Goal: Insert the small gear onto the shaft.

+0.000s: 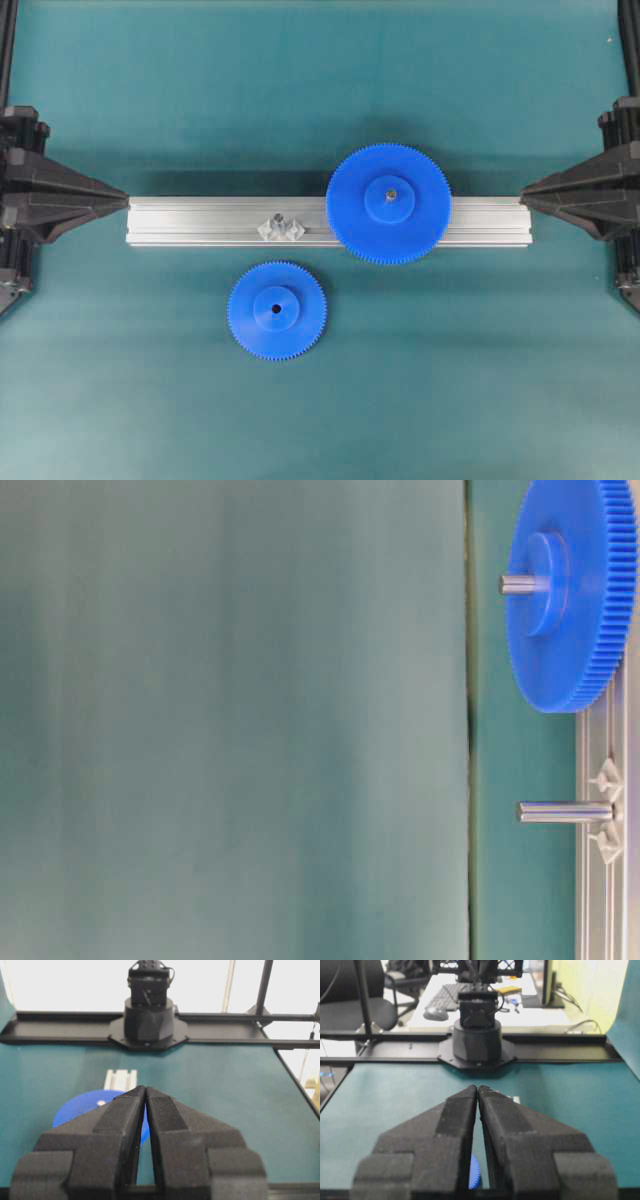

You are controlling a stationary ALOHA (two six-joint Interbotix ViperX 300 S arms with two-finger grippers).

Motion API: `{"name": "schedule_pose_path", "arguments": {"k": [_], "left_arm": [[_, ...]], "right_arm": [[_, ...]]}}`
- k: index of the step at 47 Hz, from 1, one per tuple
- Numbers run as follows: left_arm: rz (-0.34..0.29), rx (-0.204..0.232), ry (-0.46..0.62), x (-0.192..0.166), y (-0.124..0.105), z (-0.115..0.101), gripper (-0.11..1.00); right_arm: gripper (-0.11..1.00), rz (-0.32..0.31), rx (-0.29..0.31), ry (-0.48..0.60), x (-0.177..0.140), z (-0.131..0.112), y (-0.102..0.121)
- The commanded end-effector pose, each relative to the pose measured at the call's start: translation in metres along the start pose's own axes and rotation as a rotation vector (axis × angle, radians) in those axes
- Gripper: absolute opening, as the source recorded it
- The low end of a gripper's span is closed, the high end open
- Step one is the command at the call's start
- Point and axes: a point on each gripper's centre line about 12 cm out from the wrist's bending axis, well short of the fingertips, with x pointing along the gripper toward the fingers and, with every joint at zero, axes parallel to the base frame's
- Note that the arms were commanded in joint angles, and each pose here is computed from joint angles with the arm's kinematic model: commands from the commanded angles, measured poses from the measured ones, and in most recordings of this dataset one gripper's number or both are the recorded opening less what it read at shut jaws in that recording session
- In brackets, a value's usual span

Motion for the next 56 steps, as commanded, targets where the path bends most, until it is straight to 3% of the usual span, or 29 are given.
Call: {"name": "schedule_pose_path", "arguments": {"k": [1, 4, 8, 15, 32, 56], "left_arm": [[-0.007, -0.005, 0.026, 0.0, -0.001, -0.01, 0.1], [-0.012, -0.01, 0.023, 0.0, -0.002, -0.009, 0.12], [-0.012, -0.012, 0.014, 0.001, -0.002, -0.005, 0.03], [-0.018, -0.015, 0.038, 0.001, -0.003, -0.007, 0.0], [-0.014, -0.066, 0.172, 0.01, -0.004, -0.025, 0.0], [-0.031, -0.07, 0.302, 0.029, -0.01, -0.033, 0.0]], "right_arm": [[0.16, 0.002, 0.009, -0.011, 0.002, 0.002, 0.001], [0.15, -0.003, 0.031, -0.006, -0.001, 0.0, 0.0], [0.05, -0.009, 0.078, 0.004, -0.005, -0.005, -0.001], [0.0, -0.013, 0.124, 0.036, -0.009, -0.011, -0.001], [0.0, -0.025, 0.128, 0.22, -0.009, -0.028, -0.002], [0.0, -0.069, 0.127, 0.361, -0.009, -0.038, -0.009]]}}
